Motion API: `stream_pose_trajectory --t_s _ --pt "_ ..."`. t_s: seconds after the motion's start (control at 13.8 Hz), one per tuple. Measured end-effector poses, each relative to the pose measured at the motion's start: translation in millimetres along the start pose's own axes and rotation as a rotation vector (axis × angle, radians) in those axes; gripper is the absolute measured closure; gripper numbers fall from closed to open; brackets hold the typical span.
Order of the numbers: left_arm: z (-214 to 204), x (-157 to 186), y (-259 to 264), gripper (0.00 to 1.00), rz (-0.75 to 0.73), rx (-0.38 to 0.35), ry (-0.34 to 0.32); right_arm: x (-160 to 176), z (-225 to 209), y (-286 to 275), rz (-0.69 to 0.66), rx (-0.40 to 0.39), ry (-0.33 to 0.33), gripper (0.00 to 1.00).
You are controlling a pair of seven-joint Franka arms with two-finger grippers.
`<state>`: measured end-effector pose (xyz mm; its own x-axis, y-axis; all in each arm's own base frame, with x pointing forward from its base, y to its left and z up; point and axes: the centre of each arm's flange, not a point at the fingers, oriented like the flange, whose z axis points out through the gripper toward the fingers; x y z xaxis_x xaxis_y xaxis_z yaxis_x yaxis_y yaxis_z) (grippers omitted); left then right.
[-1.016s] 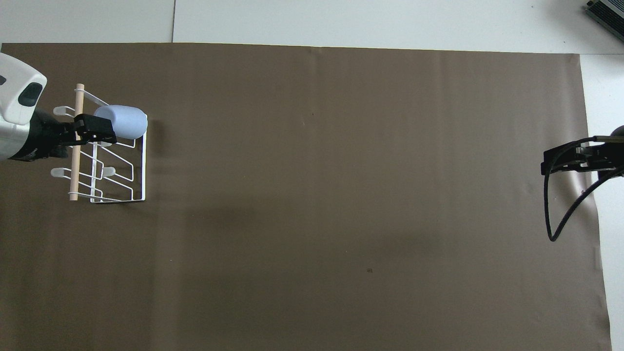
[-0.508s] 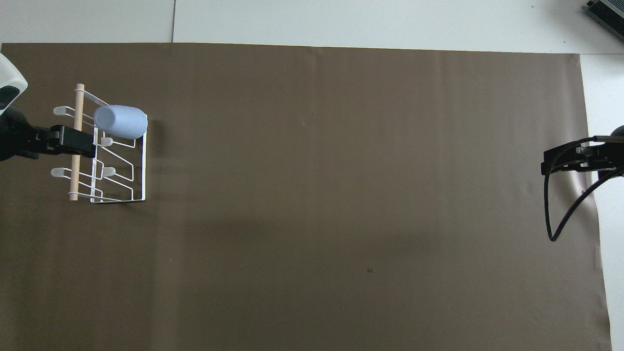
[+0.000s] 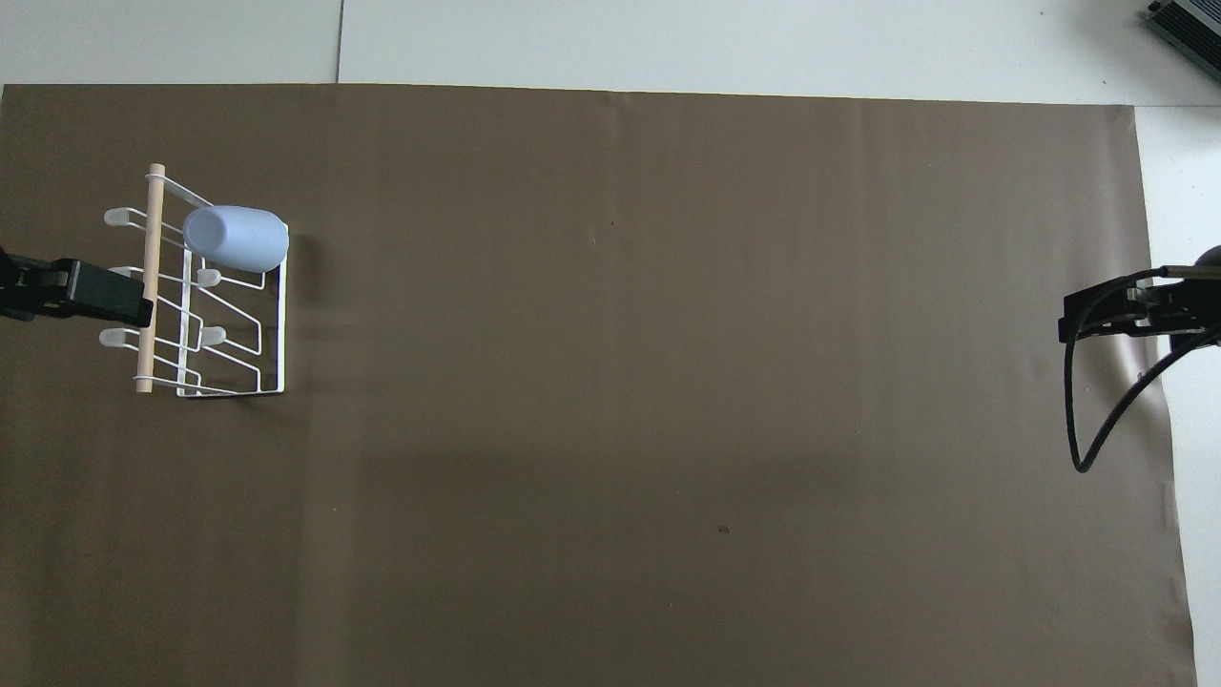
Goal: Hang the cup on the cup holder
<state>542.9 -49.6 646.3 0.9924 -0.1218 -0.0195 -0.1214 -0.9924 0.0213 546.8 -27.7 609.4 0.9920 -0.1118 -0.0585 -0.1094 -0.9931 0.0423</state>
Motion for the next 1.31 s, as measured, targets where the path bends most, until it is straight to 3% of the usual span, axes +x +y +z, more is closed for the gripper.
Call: stream_pose_trajectory --t_s 0.58,1.31 --pt "-1 -8 5 0.00 0.008 -0.001 -0.039 0 0 0 0.000 0.000 0.000 0.00" --pt "-14 -21 8 0.00 0.015 -0.001 -0.037 0 0 0 0.000 0.000 0.000 0.00"
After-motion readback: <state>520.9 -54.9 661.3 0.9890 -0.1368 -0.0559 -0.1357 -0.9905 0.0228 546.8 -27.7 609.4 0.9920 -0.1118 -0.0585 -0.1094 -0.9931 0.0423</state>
